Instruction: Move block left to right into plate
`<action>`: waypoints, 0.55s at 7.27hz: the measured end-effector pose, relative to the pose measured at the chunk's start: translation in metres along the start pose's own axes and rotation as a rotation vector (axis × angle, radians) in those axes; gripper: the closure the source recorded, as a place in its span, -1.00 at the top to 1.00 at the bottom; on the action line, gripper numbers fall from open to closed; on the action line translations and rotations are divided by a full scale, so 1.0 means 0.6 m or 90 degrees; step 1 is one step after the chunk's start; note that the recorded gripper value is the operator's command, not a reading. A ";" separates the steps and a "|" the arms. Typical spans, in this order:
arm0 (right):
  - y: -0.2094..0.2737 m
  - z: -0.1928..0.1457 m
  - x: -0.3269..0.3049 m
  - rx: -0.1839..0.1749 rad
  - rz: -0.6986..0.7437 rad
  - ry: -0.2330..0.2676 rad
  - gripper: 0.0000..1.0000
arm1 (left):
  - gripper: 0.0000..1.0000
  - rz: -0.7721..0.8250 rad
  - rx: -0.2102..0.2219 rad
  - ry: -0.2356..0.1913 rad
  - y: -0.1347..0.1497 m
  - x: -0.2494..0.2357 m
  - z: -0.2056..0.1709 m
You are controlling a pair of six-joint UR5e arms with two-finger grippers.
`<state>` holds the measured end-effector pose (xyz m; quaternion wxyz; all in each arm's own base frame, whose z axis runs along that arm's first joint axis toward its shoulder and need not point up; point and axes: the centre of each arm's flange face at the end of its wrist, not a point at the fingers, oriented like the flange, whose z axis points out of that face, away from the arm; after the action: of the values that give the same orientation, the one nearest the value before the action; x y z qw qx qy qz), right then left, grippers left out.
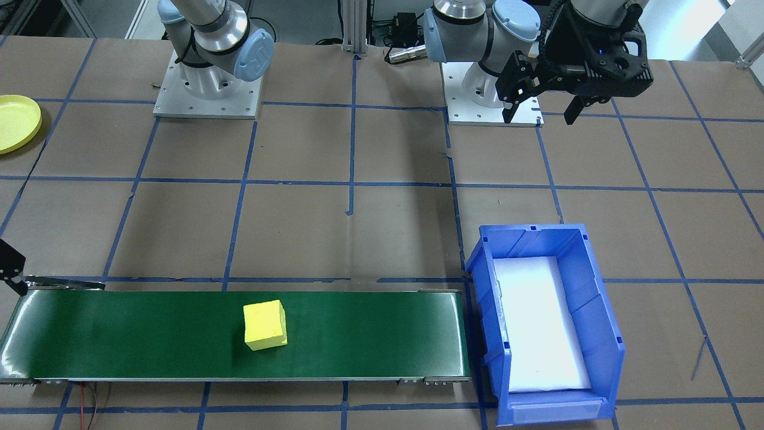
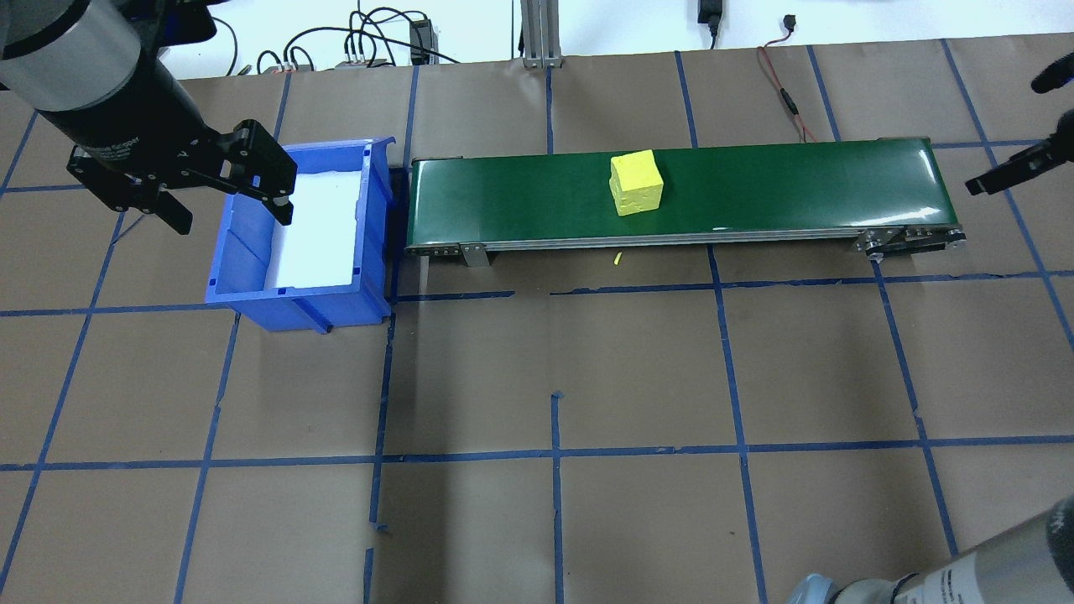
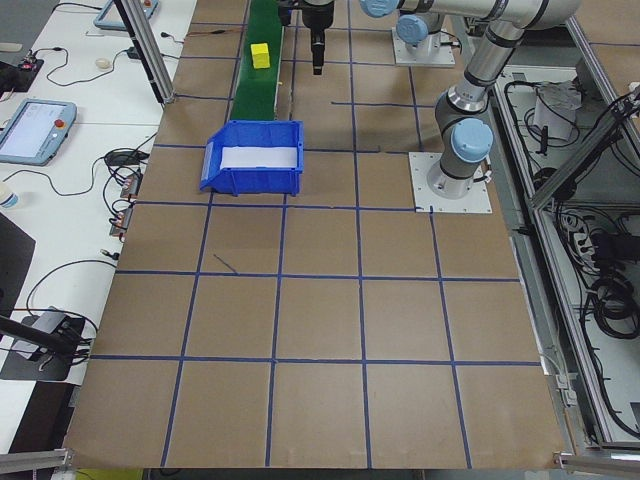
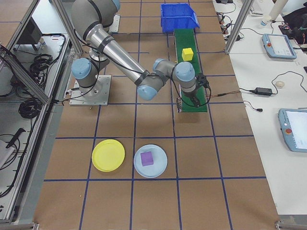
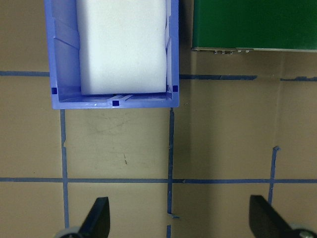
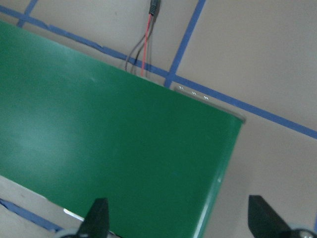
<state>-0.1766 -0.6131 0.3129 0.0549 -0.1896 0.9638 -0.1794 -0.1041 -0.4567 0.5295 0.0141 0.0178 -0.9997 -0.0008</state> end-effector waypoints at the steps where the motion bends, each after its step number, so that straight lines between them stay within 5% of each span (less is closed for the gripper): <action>1: -0.036 0.009 -0.041 0.021 0.045 -0.028 1.00 | 1.00 0.001 -0.001 -0.001 0.001 0.000 0.001; 4: -0.074 0.045 -0.089 0.065 0.168 -0.126 1.00 | 1.00 0.005 -0.004 -0.002 0.003 0.002 0.005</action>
<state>-0.1071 -0.6396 0.3062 0.1824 -0.0753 0.9598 -0.1996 -0.1055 -0.4547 0.5266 0.0130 0.0140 -0.9998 -0.0043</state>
